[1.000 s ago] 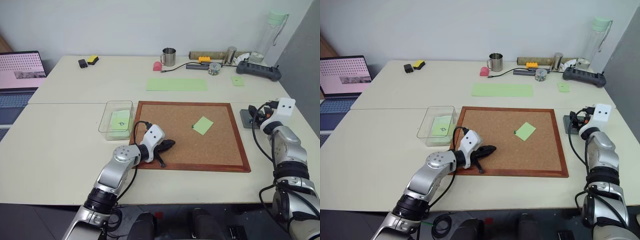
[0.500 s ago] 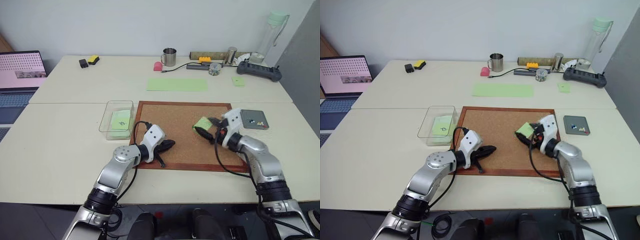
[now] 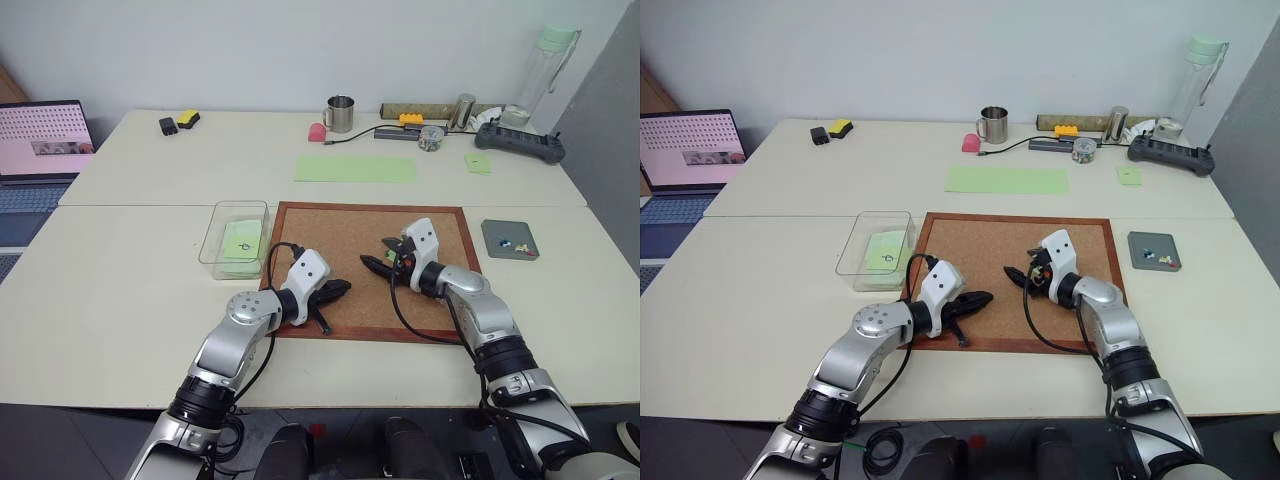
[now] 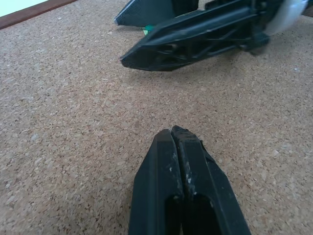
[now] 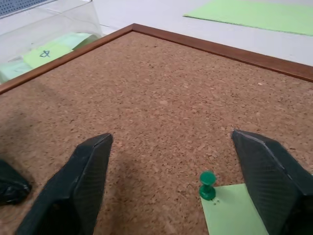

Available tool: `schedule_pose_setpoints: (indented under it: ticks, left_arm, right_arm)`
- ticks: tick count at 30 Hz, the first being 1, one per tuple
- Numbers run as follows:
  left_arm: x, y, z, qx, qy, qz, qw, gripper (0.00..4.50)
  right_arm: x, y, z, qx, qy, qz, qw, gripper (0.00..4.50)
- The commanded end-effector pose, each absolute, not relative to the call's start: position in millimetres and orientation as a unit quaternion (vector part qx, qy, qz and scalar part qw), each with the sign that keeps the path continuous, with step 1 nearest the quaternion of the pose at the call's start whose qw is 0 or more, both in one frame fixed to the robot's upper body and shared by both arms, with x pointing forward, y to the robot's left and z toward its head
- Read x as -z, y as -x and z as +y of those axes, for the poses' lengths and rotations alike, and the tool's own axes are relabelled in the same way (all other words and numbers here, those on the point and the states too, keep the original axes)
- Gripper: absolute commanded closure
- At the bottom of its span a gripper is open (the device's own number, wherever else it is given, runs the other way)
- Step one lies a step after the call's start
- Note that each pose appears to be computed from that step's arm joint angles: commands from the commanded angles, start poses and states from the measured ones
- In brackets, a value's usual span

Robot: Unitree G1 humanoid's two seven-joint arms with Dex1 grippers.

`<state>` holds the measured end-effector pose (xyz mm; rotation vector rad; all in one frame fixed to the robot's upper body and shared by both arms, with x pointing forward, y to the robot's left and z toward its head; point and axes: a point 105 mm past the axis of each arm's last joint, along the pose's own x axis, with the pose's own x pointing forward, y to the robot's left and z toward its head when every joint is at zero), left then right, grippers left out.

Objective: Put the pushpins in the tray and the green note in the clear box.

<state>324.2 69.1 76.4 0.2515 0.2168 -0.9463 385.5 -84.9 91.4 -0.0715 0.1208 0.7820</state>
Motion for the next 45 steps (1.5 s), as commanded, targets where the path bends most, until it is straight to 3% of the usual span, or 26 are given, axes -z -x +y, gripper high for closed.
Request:
schedule_pose_setpoints:
  ticks: [1, 8, 14, 18, 24, 32, 36, 45]
  left_arm:
    - [-70, -321, 76, 0.443, -0.122, 0.118, 0.880, 4.50]
    - [-70, -320, 77, 0.439, -0.123, 0.119, 0.882, 4.50]
    - [-70, -320, 77, 0.440, -0.126, 0.120, 0.881, 4.50]
    - [-70, -320, 76, 0.442, -0.127, 0.120, 0.880, 4.50]
    - [-69, -319, 76, 0.444, -0.124, 0.122, 0.879, 4.50]
    - [-71, -318, 70, 0.452, -0.119, 0.115, 0.876, 4.50]
    - [-90, -321, 63, 0.459, -0.059, 0.095, 0.881, 4.50]
    - [-120, -315, 47, 0.493, 0.027, 0.065, 0.867, 2.97]
  right_arm:
    - [-95, -388, -89, -0.378, 0.041, 0.047, 0.924, 1.68]
    - [-94, -391, -96, -0.365, 0.038, 0.041, 0.930, 3.00]
    - [-102, -394, -95, -0.361, 0.040, 0.025, 0.931, 4.43]
    - [-113, -394, -94, -0.362, 0.045, 0.006, 0.931, 4.43]
    - [-162, -382, -86, -0.379, 0.026, -0.063, 0.923, 4.43]
    - [-173, -374, -92, -0.364, 0.030, -0.078, 0.928, 4.43]
    - [-179, -374, -94, -0.350, 0.021, -0.088, 0.932, 4.43]
    - [-182, -373, -93, -0.342, 0.029, -0.096, 0.934, 4.50]
